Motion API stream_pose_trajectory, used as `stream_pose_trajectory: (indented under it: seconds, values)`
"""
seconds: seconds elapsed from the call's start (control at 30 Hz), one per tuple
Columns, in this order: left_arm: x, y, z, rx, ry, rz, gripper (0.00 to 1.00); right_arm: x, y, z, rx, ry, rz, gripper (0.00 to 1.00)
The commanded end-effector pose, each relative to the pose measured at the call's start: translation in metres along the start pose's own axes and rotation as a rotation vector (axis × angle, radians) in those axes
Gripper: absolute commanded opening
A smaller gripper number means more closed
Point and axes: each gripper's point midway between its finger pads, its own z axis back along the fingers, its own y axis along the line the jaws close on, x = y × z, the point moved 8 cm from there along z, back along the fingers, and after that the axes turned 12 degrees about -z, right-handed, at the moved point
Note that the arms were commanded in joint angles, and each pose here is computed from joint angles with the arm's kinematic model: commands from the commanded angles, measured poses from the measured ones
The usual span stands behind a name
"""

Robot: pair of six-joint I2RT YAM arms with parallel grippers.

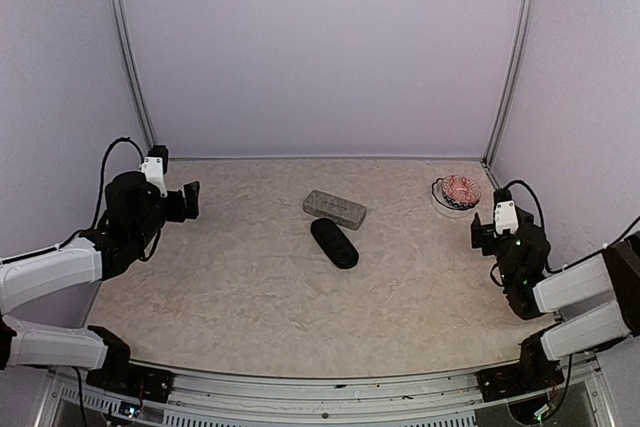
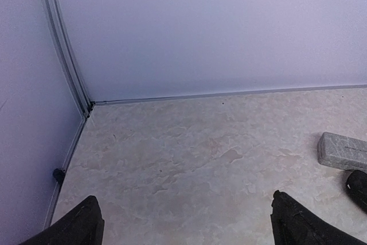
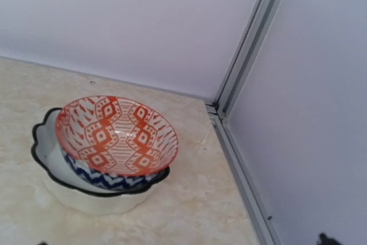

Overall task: Organize the sunglasses
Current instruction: Reset both arms

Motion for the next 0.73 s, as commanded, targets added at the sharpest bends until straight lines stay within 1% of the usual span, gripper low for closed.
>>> stream_pose_trajectory:
  seconds: [0.0, 0.03, 0.07, 0.13, 0.17, 0.2, 0.23, 0.3, 0.37, 0.43, 0.57, 0.7]
  values:
    - [-0.006, 0.015, -0.014, 0.033, -0.039, 0.045, 0.99, 0.009, -0.007, -0.005, 0.051, -0.140, -0.083, 1.00]
    - [-0.012, 0.017, -0.017, 0.046, -0.024, 0.045, 0.99, 0.010, -0.008, -0.007, 0.054, -0.147, -0.080, 1.00]
    - [-0.017, 0.019, -0.020, 0.056, -0.015, 0.040, 0.99, 0.008, -0.006, -0.010, 0.096, -0.134, -0.107, 1.00]
    - [-0.028, 0.023, -0.027, 0.075, 0.009, 0.027, 0.99, -0.004, -0.004, -0.015, 0.221, -0.117, -0.112, 1.00]
    - [-0.033, 0.025, -0.030, 0.084, 0.018, 0.024, 0.99, -0.008, -0.006, -0.018, 0.218, -0.137, -0.110, 1.00]
    - [-0.038, 0.025, -0.033, 0.082, 0.023, 0.018, 0.99, -0.012, -0.007, -0.020, 0.191, -0.129, -0.112, 1.00]
    - [-0.044, 0.034, -0.037, 0.105, 0.032, 0.019, 0.99, -0.014, -0.007, -0.022, 0.197, -0.081, -0.127, 1.00]
    - [-0.054, 0.043, -0.042, 0.103, 0.027, 0.034, 0.99, -0.011, -0.009, -0.033, 0.184, -0.082, -0.137, 1.00]
    - [-0.065, 0.052, -0.047, 0.099, 0.023, 0.063, 0.99, -0.014, -0.013, -0.041, 0.138, -0.030, -0.164, 1.00]
    - [-0.073, 0.062, -0.050, 0.102, 0.014, 0.089, 0.99, -0.014, -0.014, -0.040, 0.126, -0.044, -0.166, 1.00]
    - [-0.078, 0.075, -0.053, 0.084, -0.023, 0.103, 0.99, -0.014, -0.014, -0.041, 0.126, -0.036, -0.165, 1.00]
    - [-0.080, 0.078, -0.058, 0.061, -0.052, 0.127, 0.99, -0.015, -0.015, -0.042, 0.126, -0.033, -0.172, 1.00]
